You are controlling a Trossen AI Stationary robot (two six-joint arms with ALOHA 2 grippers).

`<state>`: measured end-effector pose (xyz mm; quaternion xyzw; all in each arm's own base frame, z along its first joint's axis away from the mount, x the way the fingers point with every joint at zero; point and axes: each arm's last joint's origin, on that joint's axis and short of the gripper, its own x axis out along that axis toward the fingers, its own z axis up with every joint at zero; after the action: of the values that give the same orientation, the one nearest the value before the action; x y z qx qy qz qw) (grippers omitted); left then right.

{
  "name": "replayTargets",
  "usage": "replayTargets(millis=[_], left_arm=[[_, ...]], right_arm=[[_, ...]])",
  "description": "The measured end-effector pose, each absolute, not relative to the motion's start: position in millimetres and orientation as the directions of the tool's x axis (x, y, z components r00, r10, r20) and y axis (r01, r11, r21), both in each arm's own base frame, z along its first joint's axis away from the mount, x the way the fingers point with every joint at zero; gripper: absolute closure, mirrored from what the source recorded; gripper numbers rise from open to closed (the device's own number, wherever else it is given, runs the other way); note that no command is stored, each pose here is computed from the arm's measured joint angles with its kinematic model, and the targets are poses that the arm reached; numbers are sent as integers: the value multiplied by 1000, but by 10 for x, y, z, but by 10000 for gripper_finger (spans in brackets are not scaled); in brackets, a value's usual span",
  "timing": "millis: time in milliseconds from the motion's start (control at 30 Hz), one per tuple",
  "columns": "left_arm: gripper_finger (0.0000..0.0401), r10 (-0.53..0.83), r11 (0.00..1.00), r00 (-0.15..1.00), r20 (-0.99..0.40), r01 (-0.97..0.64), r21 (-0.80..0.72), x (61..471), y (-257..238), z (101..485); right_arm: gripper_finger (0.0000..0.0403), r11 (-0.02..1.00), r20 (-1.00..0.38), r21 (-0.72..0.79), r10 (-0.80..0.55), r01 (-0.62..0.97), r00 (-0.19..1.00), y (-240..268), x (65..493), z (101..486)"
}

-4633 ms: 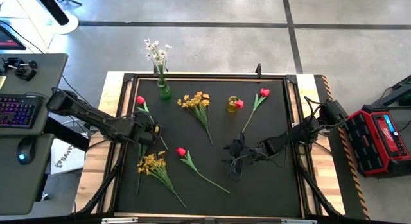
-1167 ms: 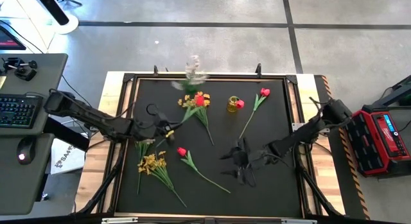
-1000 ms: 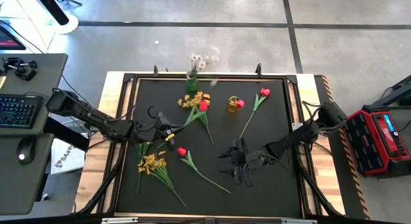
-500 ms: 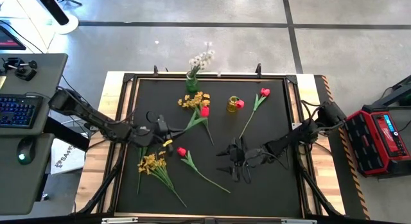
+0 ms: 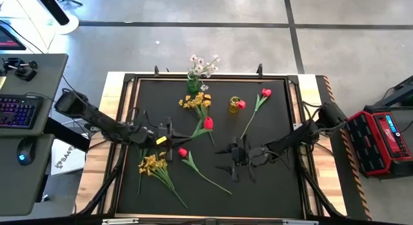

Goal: Sort flowers into vase by color
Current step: Put the left pink flower into the yellow vase

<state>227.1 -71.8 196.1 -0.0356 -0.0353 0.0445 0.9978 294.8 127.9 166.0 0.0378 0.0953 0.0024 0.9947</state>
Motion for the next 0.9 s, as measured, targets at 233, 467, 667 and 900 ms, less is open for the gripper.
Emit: replayTargets(millis=[233,467,667,900], left_arm=[[401,-10,1000,997,75,8,28,2672,-867,1932],[401,-33,994,995,97,23,106,2915,-960,1991],[401,-56,995,994,90,47,93,2929,-972,1986],[400,-59,994,996,73,52,94,2929,-978,1969]], right_arm=[[137,994,25,101,-42,39,999,1149,3026,1869],[170,996,87,49,64,-68,994,1185,3080,2014],[227,999,123,14,-49,48,991,1247,3126,2156],[312,1000,85,-16,-14,16,996,1302,3218,2237]])
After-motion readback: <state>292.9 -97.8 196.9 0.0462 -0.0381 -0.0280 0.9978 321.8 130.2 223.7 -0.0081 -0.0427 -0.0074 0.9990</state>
